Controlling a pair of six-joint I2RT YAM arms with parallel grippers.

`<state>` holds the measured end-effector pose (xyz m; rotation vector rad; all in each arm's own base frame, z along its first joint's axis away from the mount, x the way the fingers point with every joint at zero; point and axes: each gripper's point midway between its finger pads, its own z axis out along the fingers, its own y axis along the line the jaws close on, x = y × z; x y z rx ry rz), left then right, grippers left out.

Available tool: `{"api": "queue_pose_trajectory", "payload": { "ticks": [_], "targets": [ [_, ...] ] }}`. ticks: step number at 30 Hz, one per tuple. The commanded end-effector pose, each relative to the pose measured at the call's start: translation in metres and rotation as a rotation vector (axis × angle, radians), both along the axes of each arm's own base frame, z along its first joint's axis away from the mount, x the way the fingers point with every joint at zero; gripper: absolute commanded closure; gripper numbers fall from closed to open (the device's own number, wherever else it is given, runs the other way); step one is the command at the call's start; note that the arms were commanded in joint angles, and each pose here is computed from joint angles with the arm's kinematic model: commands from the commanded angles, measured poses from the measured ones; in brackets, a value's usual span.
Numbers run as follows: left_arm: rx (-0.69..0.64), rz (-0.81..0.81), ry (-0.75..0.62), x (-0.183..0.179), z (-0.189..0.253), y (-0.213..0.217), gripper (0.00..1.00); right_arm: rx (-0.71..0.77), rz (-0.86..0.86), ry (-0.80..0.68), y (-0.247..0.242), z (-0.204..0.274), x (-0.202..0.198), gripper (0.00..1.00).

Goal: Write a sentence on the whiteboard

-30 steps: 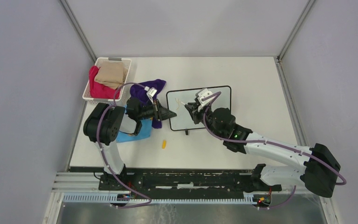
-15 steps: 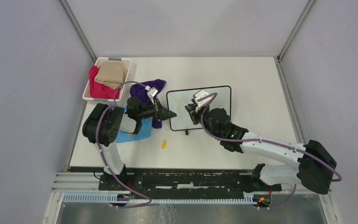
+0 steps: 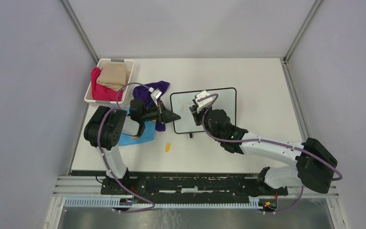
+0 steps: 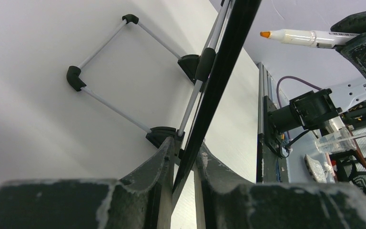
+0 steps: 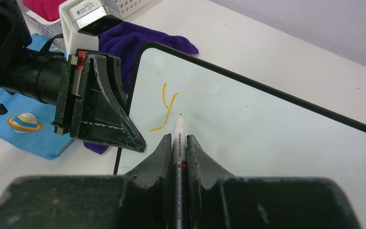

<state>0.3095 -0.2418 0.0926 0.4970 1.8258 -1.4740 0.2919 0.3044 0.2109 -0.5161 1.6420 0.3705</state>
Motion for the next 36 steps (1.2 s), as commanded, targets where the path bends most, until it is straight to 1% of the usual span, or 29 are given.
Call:
{"api": "queue_pose_trajectory", "payload": {
  "ticks": [1,21,36],
  "targets": [
    [0.033,0.009,-0.001,0.001,-0.007,0.002,0.85,0.093,-0.019,-0.063,0.010,0.036,0.009,1.00],
    [0.057,-0.002,0.001,0.001,-0.010,0.000,0.85,0.053,-0.028,-0.034,0.016,0.013,0.017,1.00],
    [0.061,-0.004,0.000,0.001,-0.009,-0.001,0.87,-0.008,-0.062,0.005,-0.004,-0.012,0.016,1.00]
  ]
}}
